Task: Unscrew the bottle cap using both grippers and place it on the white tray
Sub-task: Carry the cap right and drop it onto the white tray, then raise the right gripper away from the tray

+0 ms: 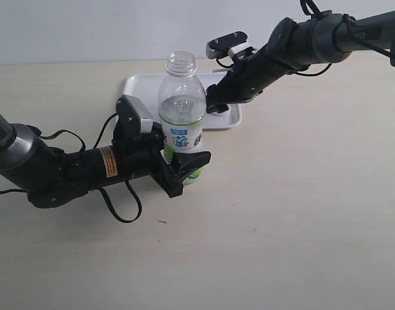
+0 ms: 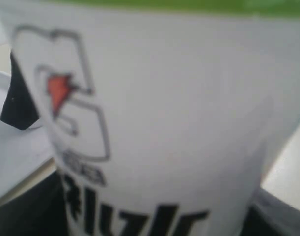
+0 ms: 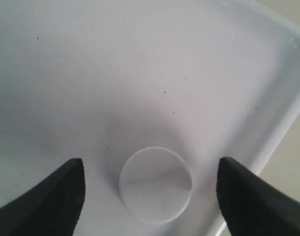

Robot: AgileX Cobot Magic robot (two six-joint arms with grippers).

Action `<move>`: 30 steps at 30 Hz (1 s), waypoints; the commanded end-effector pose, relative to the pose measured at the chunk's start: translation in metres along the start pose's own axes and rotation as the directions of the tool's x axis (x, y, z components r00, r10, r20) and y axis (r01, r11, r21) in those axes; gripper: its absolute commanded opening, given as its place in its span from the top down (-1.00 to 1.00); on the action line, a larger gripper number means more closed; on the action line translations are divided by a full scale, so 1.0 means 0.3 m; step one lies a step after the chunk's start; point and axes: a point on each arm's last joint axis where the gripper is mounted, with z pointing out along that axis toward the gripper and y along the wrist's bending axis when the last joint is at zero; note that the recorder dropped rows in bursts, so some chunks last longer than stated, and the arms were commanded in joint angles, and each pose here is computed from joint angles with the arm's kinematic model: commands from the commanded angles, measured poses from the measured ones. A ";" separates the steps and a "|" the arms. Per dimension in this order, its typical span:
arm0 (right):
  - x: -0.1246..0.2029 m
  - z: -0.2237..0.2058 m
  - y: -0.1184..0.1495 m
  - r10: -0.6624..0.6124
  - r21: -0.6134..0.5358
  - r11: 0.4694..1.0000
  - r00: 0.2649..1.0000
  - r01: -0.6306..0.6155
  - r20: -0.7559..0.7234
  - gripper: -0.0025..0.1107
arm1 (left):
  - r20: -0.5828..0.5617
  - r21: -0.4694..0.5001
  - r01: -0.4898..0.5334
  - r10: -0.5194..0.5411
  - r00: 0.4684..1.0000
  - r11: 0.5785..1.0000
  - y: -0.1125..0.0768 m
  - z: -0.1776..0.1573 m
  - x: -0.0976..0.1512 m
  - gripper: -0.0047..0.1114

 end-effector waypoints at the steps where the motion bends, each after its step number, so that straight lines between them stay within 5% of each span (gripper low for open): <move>1: -0.027 -0.030 -0.010 -0.028 0.021 0.999 0.999 0.027 0.028 -0.33 | 0.055 -0.001 -0.004 0.004 0.998 1.000 0.005 0.000 -0.028 0.90; 7: -0.075 -0.181 -0.009 -0.156 0.089 0.983 0.986 0.161 -0.059 -0.30 | 0.055 -0.001 -0.004 0.004 0.998 1.000 0.005 0.000 -0.028 0.90; 17: -0.067 -0.395 -0.089 0.034 0.455 0.884 0.960 0.101 -0.279 -0.22 | 0.055 -0.001 -0.003 0.004 0.998 1.000 0.005 0.000 -0.028 0.90; 23: -0.062 -0.400 -0.096 0.052 0.483 0.870 0.957 0.098 -0.286 -0.22 | 0.053 0.008 -0.008 0.007 0.999 1.000 0.002 0.000 -0.028 0.89; 30: -0.062 -0.400 -0.096 0.052 0.483 0.870 0.957 0.098 -0.286 -0.22 | 0.049 0.023 -0.017 0.015 0.999 1.000 -0.002 0.000 -0.026 0.46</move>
